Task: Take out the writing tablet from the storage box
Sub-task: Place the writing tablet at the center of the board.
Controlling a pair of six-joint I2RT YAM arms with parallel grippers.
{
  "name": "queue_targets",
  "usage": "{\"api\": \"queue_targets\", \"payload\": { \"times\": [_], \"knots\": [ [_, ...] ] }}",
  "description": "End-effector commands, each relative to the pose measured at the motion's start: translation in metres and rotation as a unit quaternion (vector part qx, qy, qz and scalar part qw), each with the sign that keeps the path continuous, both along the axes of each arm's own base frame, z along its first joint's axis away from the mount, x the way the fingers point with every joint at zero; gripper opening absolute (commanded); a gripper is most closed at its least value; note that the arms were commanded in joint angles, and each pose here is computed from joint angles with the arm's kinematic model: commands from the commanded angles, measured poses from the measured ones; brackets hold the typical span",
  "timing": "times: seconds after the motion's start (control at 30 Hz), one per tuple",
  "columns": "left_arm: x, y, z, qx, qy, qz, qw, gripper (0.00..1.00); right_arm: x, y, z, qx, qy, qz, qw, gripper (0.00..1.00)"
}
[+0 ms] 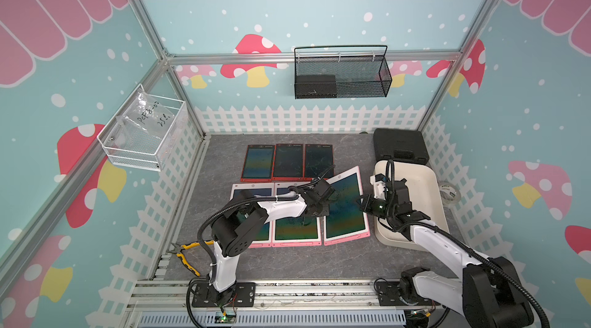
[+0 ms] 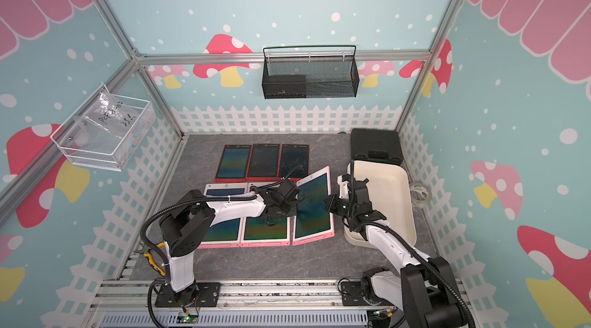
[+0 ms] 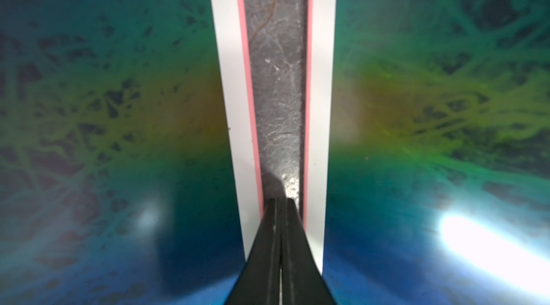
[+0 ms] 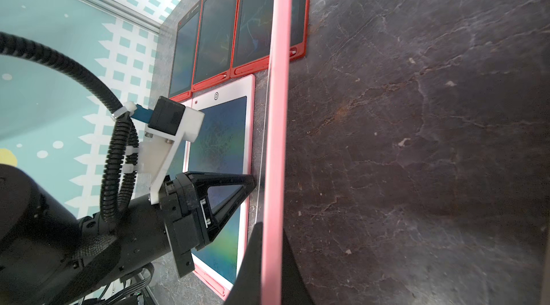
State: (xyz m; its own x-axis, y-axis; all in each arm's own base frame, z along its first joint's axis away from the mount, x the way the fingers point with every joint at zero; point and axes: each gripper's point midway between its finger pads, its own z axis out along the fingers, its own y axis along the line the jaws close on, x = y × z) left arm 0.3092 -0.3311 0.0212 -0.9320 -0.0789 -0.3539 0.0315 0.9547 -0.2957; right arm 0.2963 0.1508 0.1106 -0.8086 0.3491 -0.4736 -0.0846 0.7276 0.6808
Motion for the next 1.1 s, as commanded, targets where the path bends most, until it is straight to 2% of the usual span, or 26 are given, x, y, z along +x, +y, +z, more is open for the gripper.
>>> {"api": "queue_targets", "payload": {
  "times": [0.0,0.33,0.47,0.83,1.07],
  "knots": [
    [-0.006,0.018,-0.001,0.022,0.011,0.009,1.0,0.06,-0.01,-0.008,-0.034,-0.052,0.025,0.01,0.998,0.0],
    [-0.004,0.017,0.006,0.016,0.008,0.007,1.0,0.06,-0.016,-0.012,-0.056,-0.066,0.049,0.009,0.997,0.02],
    [0.0,0.013,0.018,0.009,0.0,0.003,1.0,0.06,-0.02,-0.015,-0.065,-0.075,0.059,0.007,0.995,0.06],
    [-0.001,0.009,0.052,-0.017,-0.019,-0.005,1.0,0.07,-0.026,-0.029,-0.08,-0.106,0.073,-0.012,0.992,0.07],
    [-0.003,0.014,0.061,-0.017,-0.027,-0.003,0.999,0.07,-0.027,-0.031,-0.088,-0.123,0.084,0.005,0.989,0.14]
  ]
}}
